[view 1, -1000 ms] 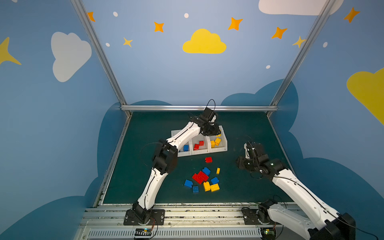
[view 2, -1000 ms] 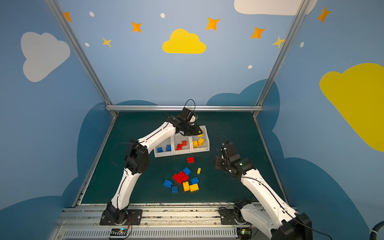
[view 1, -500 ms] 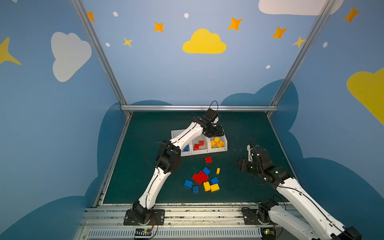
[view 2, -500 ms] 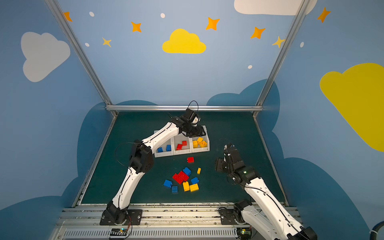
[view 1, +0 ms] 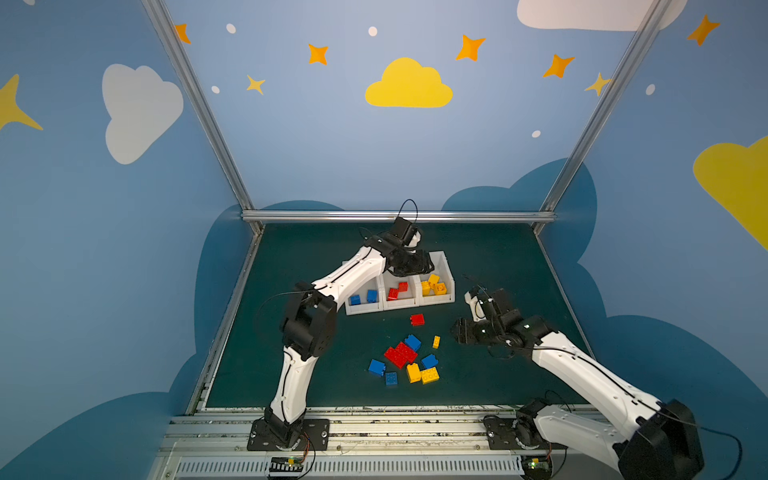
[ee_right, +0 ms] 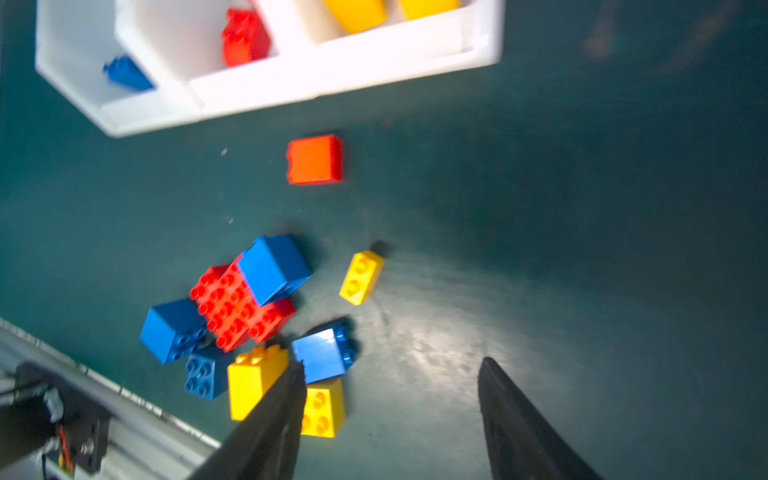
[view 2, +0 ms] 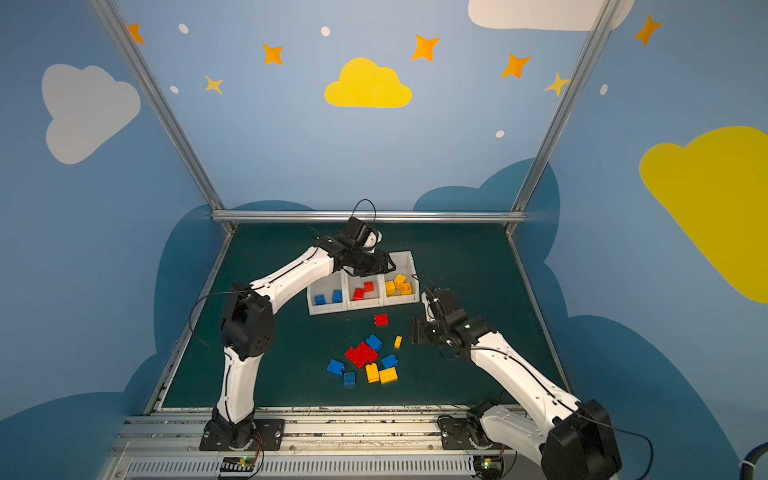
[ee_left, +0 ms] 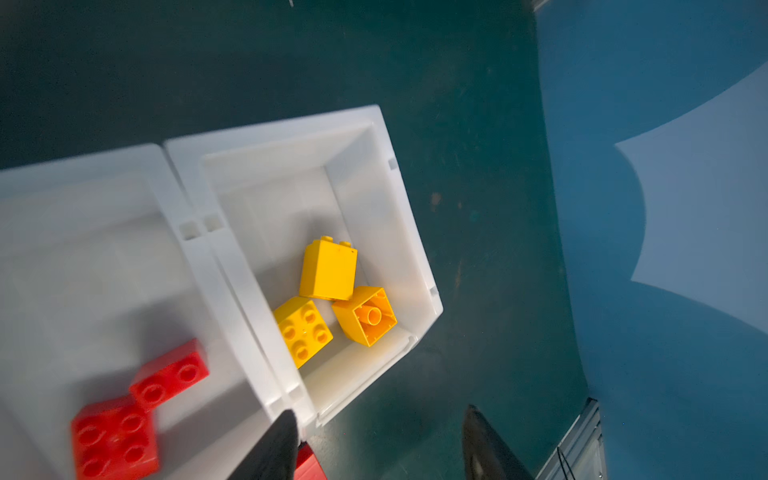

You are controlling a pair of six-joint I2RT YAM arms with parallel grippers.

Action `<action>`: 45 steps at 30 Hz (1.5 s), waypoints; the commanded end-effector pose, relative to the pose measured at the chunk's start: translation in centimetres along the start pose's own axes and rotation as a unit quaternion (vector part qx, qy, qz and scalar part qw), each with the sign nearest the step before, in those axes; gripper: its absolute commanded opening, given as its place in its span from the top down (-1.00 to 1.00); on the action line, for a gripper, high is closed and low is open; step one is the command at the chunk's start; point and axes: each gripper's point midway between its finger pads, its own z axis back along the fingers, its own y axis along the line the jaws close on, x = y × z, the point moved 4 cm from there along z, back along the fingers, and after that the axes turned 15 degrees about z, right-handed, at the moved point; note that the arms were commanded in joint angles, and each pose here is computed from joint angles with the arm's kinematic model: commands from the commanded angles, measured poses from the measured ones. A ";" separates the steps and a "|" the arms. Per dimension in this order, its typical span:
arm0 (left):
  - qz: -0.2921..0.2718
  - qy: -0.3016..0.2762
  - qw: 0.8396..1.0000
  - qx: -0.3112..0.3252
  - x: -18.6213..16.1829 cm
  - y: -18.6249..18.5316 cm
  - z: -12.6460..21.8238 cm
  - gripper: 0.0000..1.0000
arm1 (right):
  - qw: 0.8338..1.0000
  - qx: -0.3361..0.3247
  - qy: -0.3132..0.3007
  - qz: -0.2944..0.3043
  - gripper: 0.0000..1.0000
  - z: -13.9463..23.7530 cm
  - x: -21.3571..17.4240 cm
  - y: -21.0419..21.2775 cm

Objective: Sort the legos into containers by color
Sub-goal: 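Drop the yellow brick into the farthest compartment while the right gripper lowers, then grasp a blue brick in the pile with the right gripper while the left withdraws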

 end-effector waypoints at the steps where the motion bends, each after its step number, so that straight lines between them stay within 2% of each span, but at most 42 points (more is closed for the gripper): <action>1: 0.013 -0.037 0.999 -0.013 1.2 1.5 2.9 -0.28 | 0.998 0.033 0.012 0.058 -0.35 -1.0 1.3 2.6; 10: 0.060 -0.088 0.994 0.004 -0.2 7.6 9.7 -0.31 | 0.984 0.025 0.145 0.097 -0.37 -4.7 2.6 6.0; 15: 0.098 -0.120 0.988 0.025 -1.8 11.0 12.1 -0.33 | 0.977 0.037 0.169 0.126 -0.37 -7.1 2.9 7.8; 23: 0.157 -0.147 0.976 0.044 -5.6 15.5 14.0 -0.35 | 0.967 0.025 0.212 0.139 -0.32 -9.5 1.7 7.8; 33: 0.176 -0.184 0.966 0.053 -8.2 17.9 16.1 -0.38 | 0.966 0.019 0.219 0.132 0.01 -10.9 1.4 8.0; 40: 0.181 -0.194 0.963 0.059 -9.0 18.7 16.7 -0.39 | 0.967 0.007 0.220 0.126 0.38 -11.2 1.5 7.8; 45: 0.186 -0.200 0.960 0.062 -9.5 19.3 17.0 -0.39 | 0.967 0.001 0.213 0.139 0.46 -10.2 2.6 8.0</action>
